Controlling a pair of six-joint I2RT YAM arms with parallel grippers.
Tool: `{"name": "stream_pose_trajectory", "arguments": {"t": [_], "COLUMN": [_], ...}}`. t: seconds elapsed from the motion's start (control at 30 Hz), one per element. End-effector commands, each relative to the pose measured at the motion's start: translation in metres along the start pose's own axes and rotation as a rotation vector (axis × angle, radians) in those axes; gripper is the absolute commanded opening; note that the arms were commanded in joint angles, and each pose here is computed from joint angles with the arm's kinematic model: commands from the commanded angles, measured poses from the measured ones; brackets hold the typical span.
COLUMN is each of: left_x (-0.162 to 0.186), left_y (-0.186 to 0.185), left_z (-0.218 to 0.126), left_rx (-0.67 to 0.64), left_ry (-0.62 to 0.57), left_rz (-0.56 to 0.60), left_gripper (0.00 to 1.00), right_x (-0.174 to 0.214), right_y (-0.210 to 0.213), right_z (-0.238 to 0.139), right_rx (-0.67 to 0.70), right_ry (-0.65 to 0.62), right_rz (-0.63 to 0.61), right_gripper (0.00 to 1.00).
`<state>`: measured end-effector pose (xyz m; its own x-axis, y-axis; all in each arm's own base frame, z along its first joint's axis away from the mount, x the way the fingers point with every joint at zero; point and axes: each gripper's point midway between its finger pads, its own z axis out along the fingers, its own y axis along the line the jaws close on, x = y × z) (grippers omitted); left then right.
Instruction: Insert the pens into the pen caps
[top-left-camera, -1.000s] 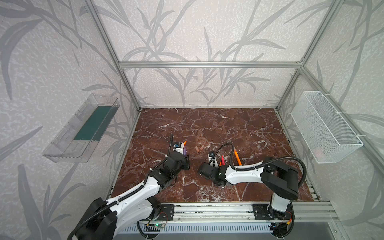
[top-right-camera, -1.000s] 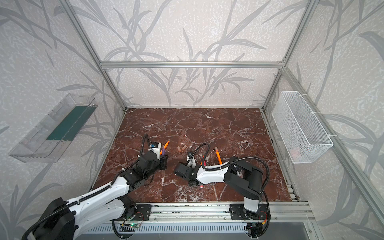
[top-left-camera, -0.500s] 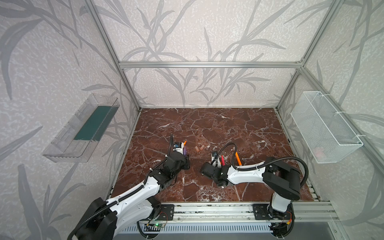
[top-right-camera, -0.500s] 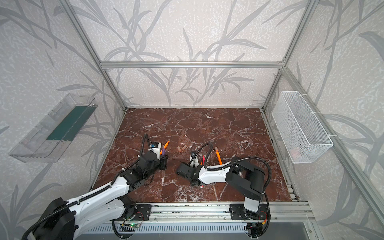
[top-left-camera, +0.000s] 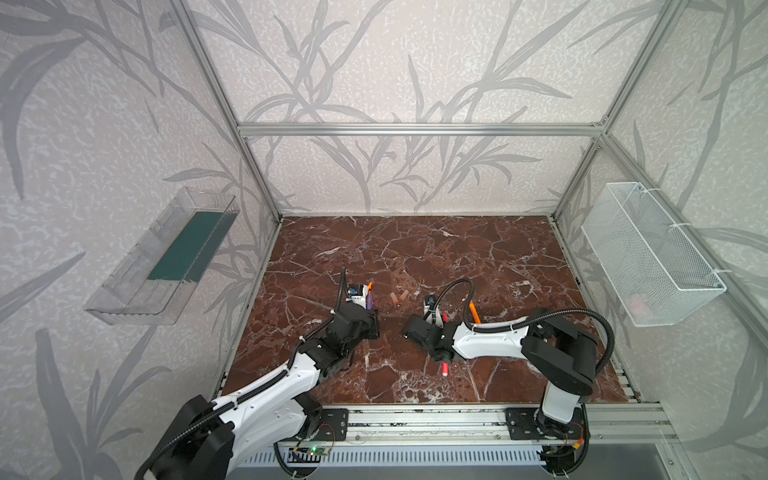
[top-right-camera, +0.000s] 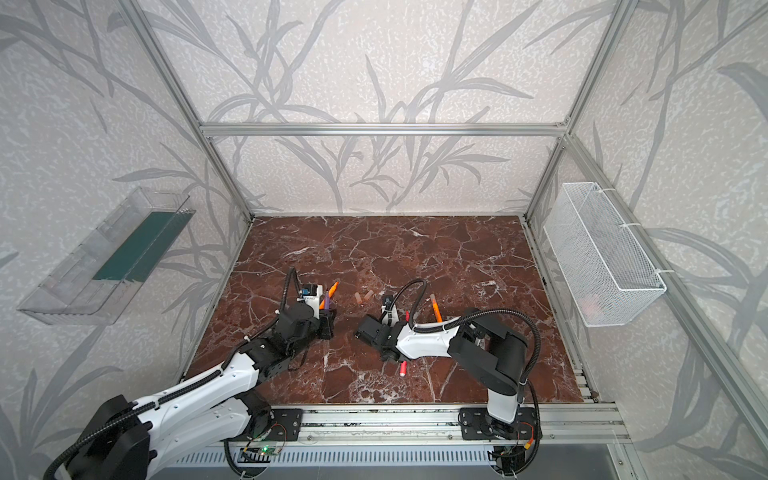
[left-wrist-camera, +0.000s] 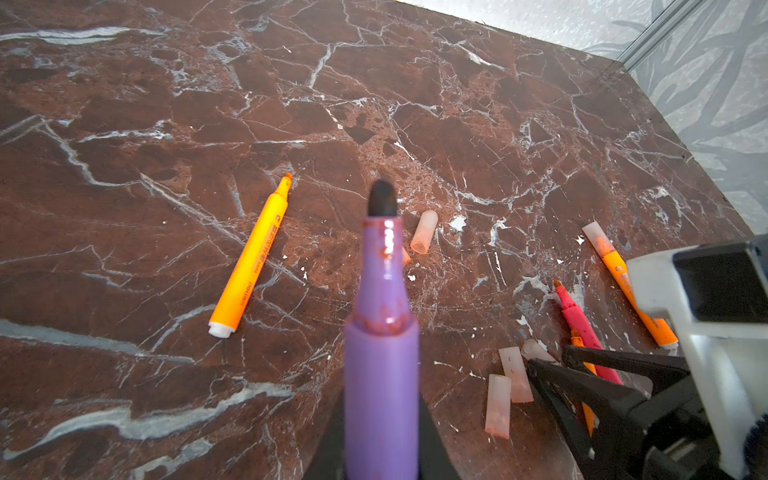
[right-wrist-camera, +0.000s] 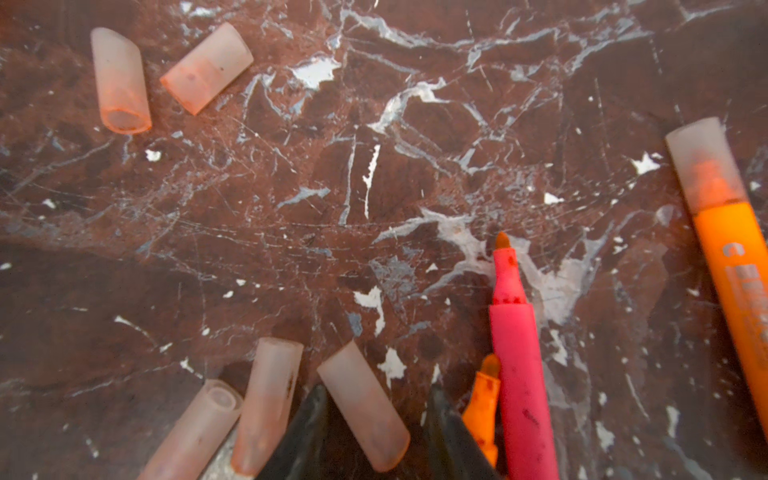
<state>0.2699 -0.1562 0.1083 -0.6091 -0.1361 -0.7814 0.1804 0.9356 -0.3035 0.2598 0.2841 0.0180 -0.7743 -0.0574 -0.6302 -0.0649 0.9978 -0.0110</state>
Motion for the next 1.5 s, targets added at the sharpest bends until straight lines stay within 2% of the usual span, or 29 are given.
{"name": "stream_pose_trajectory", "arguments": {"t": [0.0, 0.27, 0.63, 0.77, 0.97, 1.47], "left_x": [-0.004, -0.004, -0.004, -0.004, 0.0, 0.028], "left_y": [-0.001, -0.003, -0.003, -0.004, -0.011, -0.055], "left_z": [-0.001, -0.001, -0.001, -0.001, -0.002, -0.003], "left_rx": [0.009, 0.017, 0.019, 0.024, 0.067, 0.271], "left_ry": [-0.018, -0.017, -0.016, -0.014, 0.003, 0.1], "left_rz": [-0.011, -0.01, -0.01, -0.01, -0.013, -0.019], "left_gripper": [0.0, 0.0, 0.0, 0.0, 0.0, 0.0], "right_x": [0.011, 0.013, 0.021, 0.017, -0.001, -0.087], "right_y": [-0.013, -0.011, -0.009, -0.01, -0.011, -0.029], "right_z": [0.011, 0.02, 0.022, 0.016, -0.003, -0.078], "right_rx": [0.056, 0.042, 0.012, -0.01, -0.056, -0.241], "right_ry": [0.052, 0.077, 0.094, 0.078, 0.015, -0.257], "right_rz": [-0.045, -0.046, -0.022, -0.001, 0.03, 0.137], "right_gripper": [0.4, 0.33, 0.16, 0.13, 0.12, 0.09]}}
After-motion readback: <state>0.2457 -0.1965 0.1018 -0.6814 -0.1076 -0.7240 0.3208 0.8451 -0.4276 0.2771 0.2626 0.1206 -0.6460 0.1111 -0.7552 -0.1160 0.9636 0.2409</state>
